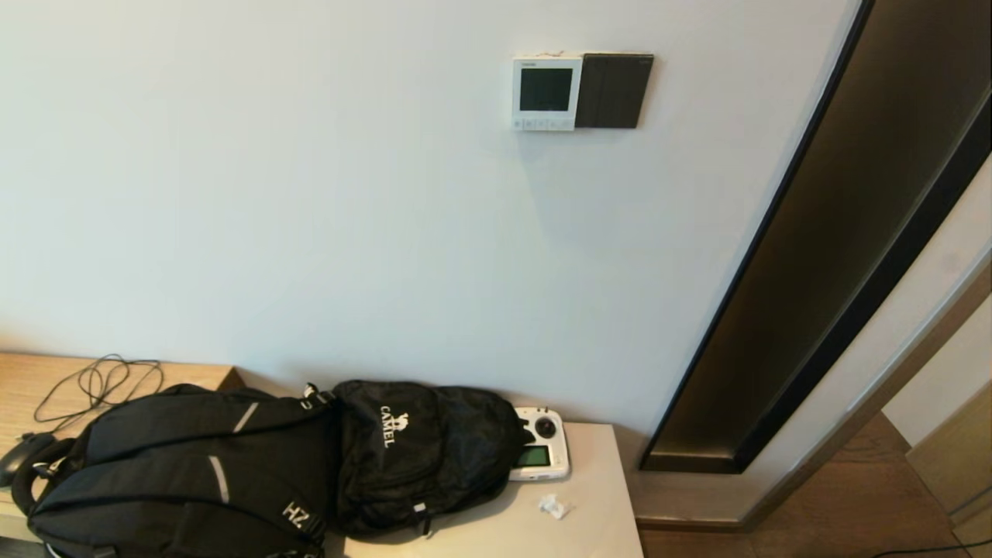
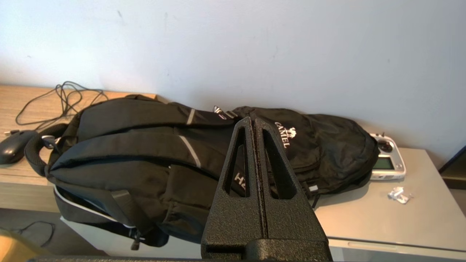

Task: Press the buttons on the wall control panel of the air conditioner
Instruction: Turn on the central air conditioner

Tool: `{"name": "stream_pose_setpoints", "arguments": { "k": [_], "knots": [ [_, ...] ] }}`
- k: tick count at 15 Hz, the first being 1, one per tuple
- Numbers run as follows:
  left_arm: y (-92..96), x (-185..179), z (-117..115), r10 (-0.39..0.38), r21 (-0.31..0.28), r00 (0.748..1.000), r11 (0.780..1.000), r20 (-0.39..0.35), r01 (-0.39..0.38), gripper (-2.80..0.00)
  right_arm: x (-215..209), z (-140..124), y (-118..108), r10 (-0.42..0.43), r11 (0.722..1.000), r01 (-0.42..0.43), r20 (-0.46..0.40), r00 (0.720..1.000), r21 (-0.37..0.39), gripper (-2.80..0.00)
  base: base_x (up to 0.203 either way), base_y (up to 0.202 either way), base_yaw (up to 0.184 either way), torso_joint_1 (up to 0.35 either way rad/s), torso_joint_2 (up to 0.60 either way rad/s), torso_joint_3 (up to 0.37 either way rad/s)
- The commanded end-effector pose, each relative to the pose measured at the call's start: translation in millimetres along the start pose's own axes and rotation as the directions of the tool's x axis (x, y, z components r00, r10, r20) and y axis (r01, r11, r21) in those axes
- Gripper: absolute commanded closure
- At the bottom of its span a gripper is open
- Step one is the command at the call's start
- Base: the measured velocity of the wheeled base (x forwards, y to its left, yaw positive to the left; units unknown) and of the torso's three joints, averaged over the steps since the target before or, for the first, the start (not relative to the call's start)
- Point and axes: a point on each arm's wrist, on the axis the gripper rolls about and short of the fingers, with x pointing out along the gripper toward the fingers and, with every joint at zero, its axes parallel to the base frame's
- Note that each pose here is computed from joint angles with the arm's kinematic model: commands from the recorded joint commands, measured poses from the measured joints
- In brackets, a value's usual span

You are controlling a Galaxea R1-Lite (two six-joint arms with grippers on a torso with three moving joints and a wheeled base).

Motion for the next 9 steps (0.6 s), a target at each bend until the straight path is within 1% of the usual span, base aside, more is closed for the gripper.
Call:
{"name": "stream_pose_setpoints", "arguments": {
  "k": [1,4,5,7,9],
  "knots": [
    [0.0,0.0,0.1,0.001,0.000,1.000,1.000,0.001,-0.001,0.00,-1.0,13.9,-1.0,0.005,1.000,-0.005,0.017,1.000,-0.001,0.00,0.000,0.000,0.000,0.000,0.00,0.000],
    [0.0,0.0,0.1,0.001,0.000,1.000,1.000,0.001,-0.001,0.00,3.6,40.8,-3.3,0.012,1.000,-0.012,-0.007,1.000,-0.004,0.00,0.000,0.000,0.000,0.000,0.00,0.000],
    [0.0,0.0,0.1,0.001,0.000,1.000,1.000,0.001,-0.001,0.00,4.6,48.2,-4.0,0.014,1.000,-0.014,-0.002,1.000,-0.010,0.00,0.000,0.000,0.000,0.000,0.00,0.000],
    [0.0,0.0,0.1,0.001,0.000,1.000,1.000,0.001,-0.001,0.00,13.0,66.9,-6.0,0.020,1.000,-0.020,-0.028,0.999,-0.023,0.00,0.000,0.000,0.000,0.000,0.00,0.000],
    [0.0,0.0,0.1,0.001,0.000,1.000,1.000,0.001,-0.001,0.00,19.5,91.3,-8.3,0.021,0.999,-0.021,-0.014,1.000,-0.032,0.00,0.000,0.000,0.000,0.000,0.00,0.000]
  ]
}}
